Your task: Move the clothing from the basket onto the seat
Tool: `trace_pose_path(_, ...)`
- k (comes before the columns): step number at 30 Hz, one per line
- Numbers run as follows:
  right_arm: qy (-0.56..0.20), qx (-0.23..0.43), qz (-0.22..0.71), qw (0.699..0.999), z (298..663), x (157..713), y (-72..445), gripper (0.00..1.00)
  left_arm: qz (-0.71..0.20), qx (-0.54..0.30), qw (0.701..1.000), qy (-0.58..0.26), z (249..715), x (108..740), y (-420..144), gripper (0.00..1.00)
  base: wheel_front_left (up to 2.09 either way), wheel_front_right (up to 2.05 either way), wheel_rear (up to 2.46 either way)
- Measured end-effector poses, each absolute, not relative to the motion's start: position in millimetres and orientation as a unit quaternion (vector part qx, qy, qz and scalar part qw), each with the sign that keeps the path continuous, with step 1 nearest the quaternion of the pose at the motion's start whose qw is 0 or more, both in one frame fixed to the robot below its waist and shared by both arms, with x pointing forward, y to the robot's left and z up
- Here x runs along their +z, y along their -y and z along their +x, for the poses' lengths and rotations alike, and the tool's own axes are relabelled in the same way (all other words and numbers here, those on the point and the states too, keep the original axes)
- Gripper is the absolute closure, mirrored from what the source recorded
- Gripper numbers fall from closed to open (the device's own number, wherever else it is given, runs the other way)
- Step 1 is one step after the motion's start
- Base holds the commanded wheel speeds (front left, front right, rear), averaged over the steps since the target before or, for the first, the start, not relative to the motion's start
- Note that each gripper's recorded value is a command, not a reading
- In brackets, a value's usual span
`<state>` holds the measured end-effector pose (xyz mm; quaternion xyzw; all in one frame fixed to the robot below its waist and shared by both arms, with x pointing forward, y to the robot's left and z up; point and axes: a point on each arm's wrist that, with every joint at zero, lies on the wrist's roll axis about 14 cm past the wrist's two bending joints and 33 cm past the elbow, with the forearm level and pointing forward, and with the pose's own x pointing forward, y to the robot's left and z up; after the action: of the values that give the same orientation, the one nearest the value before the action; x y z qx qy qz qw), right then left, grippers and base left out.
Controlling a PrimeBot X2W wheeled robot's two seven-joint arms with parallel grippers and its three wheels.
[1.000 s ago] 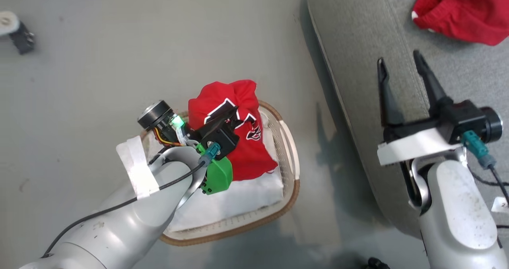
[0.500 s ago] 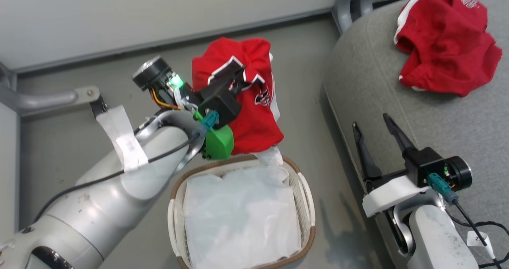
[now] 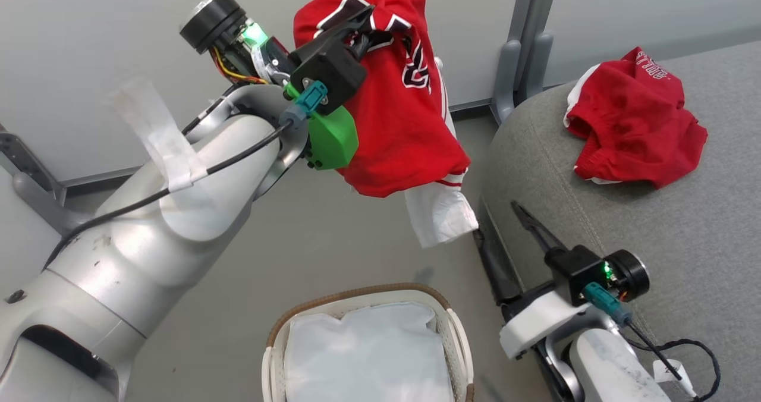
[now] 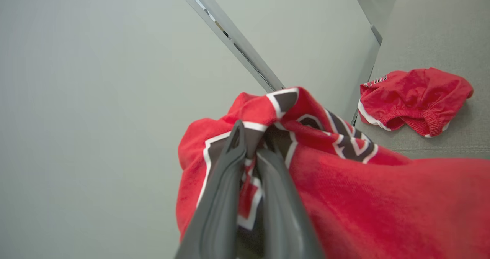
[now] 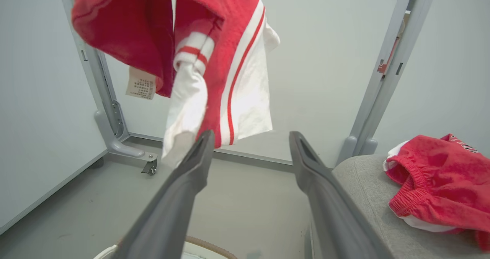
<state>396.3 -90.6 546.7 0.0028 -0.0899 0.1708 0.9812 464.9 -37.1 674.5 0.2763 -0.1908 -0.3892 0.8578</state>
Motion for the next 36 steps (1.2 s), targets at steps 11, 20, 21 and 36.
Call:
trace_pose_path(11,0.133,0.231,0.028,0.963,391.2,580.6,50.5,0.0,0.284,-0.401,0.847,0.202,450.7,687.2,49.6,1.0,0.0,0.0,0.0)
trace_pose_path(20,0.162,0.238,-0.002,0.958,416.5,606.3,45.8,0.0,0.276,-0.417,0.837,0.223,434.7,695.1,59.0,1.0,0.0,0.0,0.0)
trace_pose_path(21,0.164,0.238,-0.004,0.957,418.9,608.4,45.5,0.0,0.275,-0.418,0.836,0.225,433.3,695.5,59.6,1.0,0.0,0.0,0.0)
trace_pose_path(36,0.173,0.254,-0.028,0.951,447.6,623.9,31.9,0.98,0.238,-0.444,0.841,0.198,424.4,669.9,60.7,1.0,0.0,0.0,0.0)
